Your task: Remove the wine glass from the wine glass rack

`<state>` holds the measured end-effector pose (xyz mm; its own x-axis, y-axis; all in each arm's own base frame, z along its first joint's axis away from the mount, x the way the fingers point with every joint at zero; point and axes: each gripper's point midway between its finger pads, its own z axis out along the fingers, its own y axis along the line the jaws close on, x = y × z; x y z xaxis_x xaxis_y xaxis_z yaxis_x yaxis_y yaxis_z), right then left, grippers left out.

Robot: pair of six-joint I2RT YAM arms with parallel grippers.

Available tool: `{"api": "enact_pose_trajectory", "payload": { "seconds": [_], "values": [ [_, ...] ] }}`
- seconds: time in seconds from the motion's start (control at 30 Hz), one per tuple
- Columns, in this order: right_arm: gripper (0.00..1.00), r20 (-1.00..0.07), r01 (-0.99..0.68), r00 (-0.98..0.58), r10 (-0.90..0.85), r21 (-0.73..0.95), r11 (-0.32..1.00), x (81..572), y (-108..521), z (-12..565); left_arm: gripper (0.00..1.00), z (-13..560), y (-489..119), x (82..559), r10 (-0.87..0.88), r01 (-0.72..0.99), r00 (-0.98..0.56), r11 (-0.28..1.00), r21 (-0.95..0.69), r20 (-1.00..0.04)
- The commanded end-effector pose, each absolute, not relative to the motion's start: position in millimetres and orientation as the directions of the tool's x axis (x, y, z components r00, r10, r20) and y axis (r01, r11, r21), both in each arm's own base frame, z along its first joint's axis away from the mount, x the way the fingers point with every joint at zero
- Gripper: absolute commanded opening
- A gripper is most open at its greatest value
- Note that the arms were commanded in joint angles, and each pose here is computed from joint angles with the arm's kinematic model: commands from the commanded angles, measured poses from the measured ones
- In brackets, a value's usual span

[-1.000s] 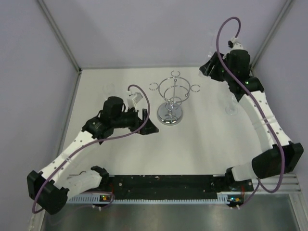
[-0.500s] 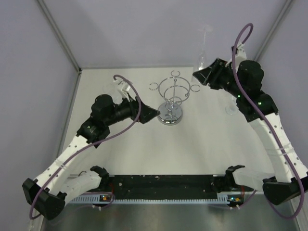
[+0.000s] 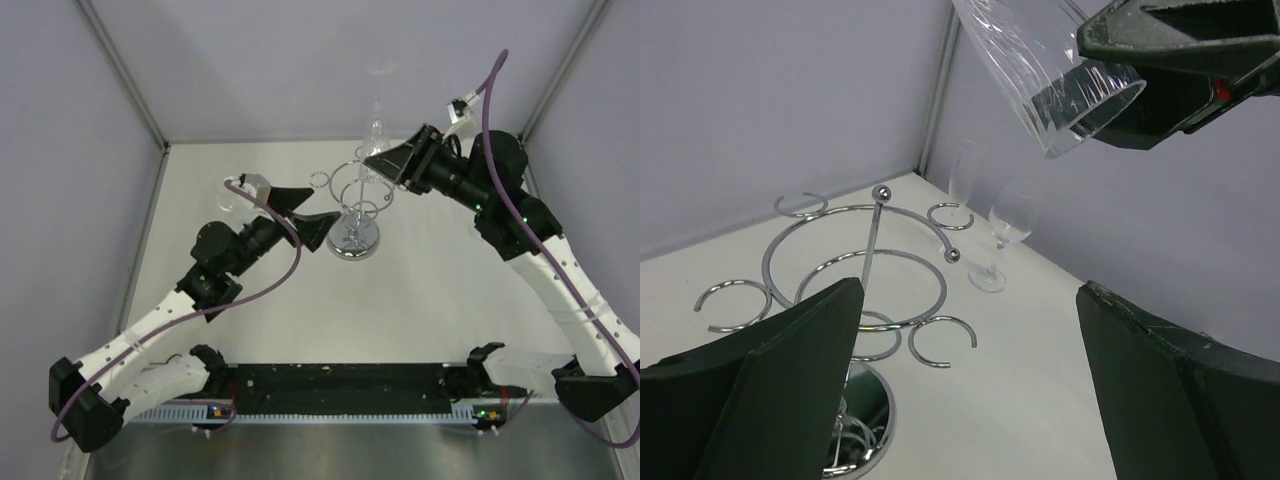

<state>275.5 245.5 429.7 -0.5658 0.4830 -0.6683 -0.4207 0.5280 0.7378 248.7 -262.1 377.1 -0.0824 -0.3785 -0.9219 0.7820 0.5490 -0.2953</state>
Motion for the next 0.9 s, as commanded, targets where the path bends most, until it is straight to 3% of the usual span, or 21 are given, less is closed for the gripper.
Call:
{"api": "enact_pose_trajectory", "payload": {
  "seconds": [0.0,0.47,0.87],
  "values": [
    [0.36,-0.641,-0.468,-0.529,0.556,0.767,0.439,273.3,259.8,473.0,0.94,406.0,-258.3,252.7,-0.394,0.757,0.194,0.643,-0.118,-0.898],
    [0.36,-0.582,-0.432,-0.559,0.591,0.812,0.392,282.5,285.3,448.8,0.93,419.4,-252.3,242.9,-0.368,0.639,0.46,0.769,0.014,-0.808],
    [0.36,-0.573,-0.445,-0.575,0.584,0.818,0.365,272.7,300.4,445.2,0.92,435.2,-252.0,249.1,-0.412,0.614,0.496,0.789,-0.026,-0.764]
  ]
}}
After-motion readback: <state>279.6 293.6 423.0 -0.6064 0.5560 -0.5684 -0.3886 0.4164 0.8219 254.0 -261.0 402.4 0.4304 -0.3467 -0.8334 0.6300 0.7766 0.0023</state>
